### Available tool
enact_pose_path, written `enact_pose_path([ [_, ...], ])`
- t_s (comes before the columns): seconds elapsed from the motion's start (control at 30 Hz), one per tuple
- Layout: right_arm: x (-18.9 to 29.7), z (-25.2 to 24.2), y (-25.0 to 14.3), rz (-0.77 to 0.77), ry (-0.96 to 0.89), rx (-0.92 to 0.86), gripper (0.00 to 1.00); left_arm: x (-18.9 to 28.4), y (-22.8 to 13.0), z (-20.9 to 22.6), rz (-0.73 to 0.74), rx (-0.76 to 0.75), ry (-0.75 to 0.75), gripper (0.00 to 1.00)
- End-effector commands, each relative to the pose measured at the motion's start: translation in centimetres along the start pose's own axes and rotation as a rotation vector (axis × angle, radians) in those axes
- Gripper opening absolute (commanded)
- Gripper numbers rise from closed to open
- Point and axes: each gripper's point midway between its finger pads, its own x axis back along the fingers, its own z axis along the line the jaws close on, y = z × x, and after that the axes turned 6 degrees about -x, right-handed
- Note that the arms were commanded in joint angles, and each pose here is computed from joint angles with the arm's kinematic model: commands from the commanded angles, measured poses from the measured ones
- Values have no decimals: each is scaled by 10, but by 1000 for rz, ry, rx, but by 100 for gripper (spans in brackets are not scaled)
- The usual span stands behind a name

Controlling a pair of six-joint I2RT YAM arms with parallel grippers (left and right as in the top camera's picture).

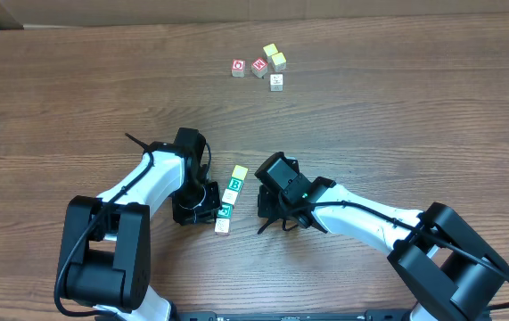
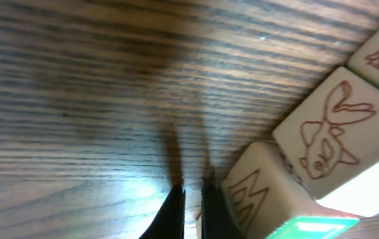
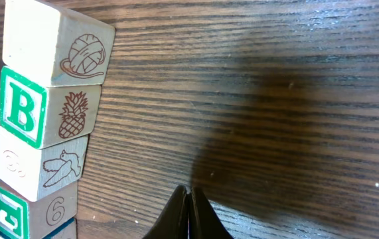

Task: Flip 5 blocks

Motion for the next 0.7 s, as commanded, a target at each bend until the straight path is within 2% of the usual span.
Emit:
enact_pose_path([
  [0.0, 19, 18, 9, -39, 49, 22, 4, 9, 5, 9, -20, 23, 60, 4],
  [0.17, 41, 36, -2, -38, 73, 137, 4, 36, 31, 12, -98, 14, 77, 4],
  [0.43, 39, 57, -58, 29, 83, 274, 4, 47, 59, 2, -196, -24, 55, 4],
  [0.67, 23, 80, -85, -29, 104, 467, 4, 51, 79, -4, -280, -37, 33, 4],
])
